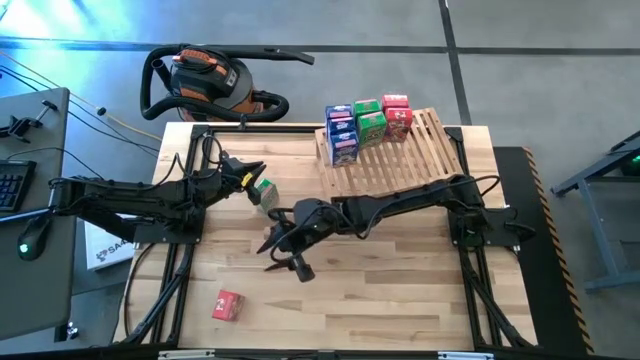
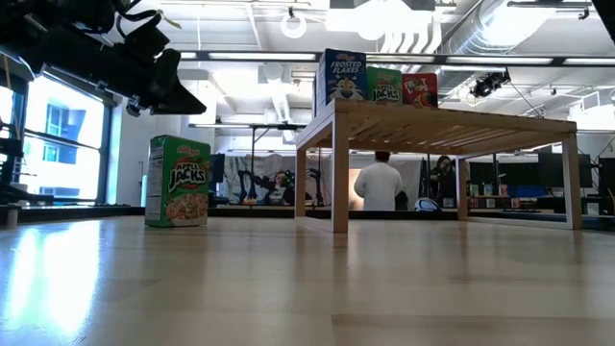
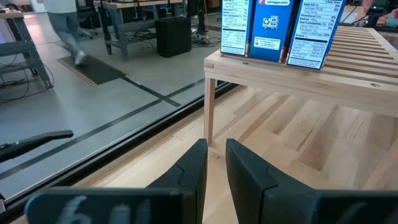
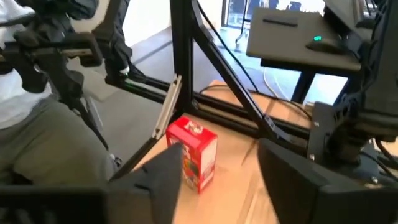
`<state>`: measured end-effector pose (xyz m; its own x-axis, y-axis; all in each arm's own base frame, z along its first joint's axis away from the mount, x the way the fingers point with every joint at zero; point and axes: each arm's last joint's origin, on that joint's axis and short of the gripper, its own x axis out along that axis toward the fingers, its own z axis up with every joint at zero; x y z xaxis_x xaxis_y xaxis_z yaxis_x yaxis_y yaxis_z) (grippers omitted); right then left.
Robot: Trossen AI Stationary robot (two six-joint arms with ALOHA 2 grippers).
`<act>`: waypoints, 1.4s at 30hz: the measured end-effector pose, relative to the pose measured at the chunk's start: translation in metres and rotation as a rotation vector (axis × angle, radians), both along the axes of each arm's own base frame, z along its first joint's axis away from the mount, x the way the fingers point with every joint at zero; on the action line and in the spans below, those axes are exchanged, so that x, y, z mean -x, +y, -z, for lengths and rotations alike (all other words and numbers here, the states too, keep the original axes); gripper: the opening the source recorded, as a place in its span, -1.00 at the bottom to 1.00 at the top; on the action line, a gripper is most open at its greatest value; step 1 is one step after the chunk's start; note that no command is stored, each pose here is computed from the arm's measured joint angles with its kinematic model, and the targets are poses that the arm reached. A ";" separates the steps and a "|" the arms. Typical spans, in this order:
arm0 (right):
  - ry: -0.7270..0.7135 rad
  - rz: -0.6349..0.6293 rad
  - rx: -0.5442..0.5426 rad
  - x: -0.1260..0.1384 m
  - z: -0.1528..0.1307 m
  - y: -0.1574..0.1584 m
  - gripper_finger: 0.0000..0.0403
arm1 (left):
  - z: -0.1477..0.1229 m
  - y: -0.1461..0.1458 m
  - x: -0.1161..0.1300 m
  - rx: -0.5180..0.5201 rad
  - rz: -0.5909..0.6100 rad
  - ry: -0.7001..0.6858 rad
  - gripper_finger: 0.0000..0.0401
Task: Stack cereal on shelf
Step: Put the green cereal box on the shelf aligned with the other green cereal boxes
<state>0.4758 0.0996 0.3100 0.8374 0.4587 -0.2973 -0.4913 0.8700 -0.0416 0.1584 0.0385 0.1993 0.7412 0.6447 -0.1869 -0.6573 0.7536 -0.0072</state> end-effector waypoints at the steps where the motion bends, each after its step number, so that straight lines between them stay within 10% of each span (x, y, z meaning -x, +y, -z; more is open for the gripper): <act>1: 0.006 0.000 0.000 0.000 0.002 0.001 0.05 | 0.000 0.000 0.000 0.000 0.000 0.000 -0.76; 10: 0.104 -0.022 0.033 0.008 0.012 0.021 0.23 | -0.002 0.003 0.000 0.001 0.002 -0.021 -0.76; 21: 0.230 -0.004 0.238 0.028 0.017 0.030 -0.87 | -0.003 0.007 -0.001 0.069 0.045 -0.087 -0.76; 27: 0.308 0.035 0.291 0.041 0.035 0.044 -0.93 | -0.008 0.006 -0.002 0.179 0.059 -0.226 -0.76; 36: 0.078 0.135 0.098 0.078 0.079 0.040 -0.99 | -0.021 0.007 -0.003 0.115 0.079 -0.340 -0.76; 42: -0.026 0.193 0.026 0.112 0.084 0.037 -1.00 | -0.022 0.001 -0.006 0.142 0.355 -0.321 -0.81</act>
